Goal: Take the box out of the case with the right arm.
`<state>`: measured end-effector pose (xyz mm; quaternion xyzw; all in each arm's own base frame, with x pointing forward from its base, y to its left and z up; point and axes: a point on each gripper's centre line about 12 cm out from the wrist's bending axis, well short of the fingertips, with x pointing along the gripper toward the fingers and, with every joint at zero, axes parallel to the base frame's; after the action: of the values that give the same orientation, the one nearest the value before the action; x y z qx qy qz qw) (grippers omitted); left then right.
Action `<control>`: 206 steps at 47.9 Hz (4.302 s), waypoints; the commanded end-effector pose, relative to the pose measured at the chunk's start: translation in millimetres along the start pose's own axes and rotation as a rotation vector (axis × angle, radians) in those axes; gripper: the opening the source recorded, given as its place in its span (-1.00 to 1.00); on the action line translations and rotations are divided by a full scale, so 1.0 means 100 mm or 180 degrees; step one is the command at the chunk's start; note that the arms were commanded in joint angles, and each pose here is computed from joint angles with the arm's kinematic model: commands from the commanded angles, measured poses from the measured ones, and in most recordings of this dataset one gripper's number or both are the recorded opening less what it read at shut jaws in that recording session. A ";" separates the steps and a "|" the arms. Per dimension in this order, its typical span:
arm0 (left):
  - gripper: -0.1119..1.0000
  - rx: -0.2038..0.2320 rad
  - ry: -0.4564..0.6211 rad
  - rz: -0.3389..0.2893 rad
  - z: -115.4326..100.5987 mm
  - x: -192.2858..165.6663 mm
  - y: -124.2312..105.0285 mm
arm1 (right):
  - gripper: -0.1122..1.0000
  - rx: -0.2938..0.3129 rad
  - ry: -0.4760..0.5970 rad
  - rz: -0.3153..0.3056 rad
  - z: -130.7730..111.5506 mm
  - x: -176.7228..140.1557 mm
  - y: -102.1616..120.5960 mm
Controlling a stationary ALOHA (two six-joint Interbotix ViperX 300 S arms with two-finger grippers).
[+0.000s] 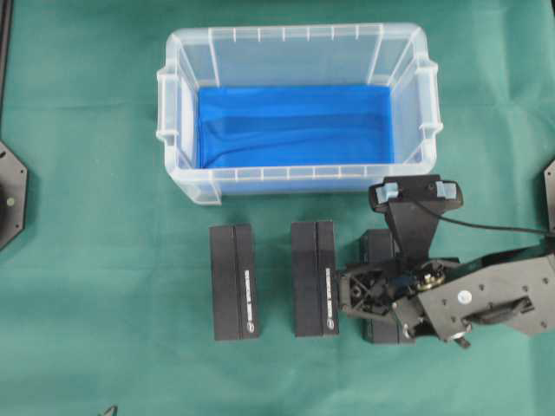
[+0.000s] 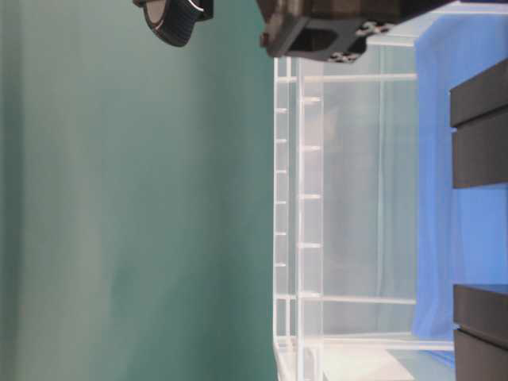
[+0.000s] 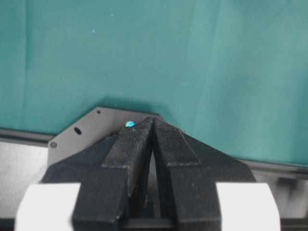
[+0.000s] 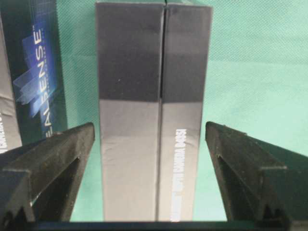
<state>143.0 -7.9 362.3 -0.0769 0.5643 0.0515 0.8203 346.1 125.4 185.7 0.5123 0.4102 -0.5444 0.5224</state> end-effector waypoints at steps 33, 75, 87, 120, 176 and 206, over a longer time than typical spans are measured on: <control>-0.80 -0.0009 -0.0046 0.0004 0.02 -0.03 0.01 | 0.79 0.0085 -0.0273 0.0119 0.50 -1.57 -0.05; -0.80 -0.0019 -0.0037 0.0006 0.02 -0.03 0.00 | 0.79 0.0161 -0.0219 0.0132 0.77 -1.42 -1.07; -0.80 -0.0014 -0.0046 0.0004 0.02 -0.03 0.01 | 0.75 0.0169 -0.0229 0.0168 0.81 -1.42 -1.08; -0.80 -0.0014 -0.0046 0.0004 0.02 -0.03 0.01 | 0.72 -0.0090 -0.0453 0.0291 2.07 -1.30 -0.93; -0.80 0.0001 -0.0041 0.0005 0.02 -0.03 0.01 | 0.71 -0.0073 -0.0398 0.0296 2.19 -1.26 -0.91; -0.80 0.0005 -0.0041 0.0005 0.02 -0.03 0.01 | 0.71 -0.0064 -0.0399 0.0289 2.20 -1.26 -0.91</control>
<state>142.3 -7.8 362.7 -0.0752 0.5632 0.0500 0.8214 218.1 -59.9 327.3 0.4855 0.3666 -0.5497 0.5725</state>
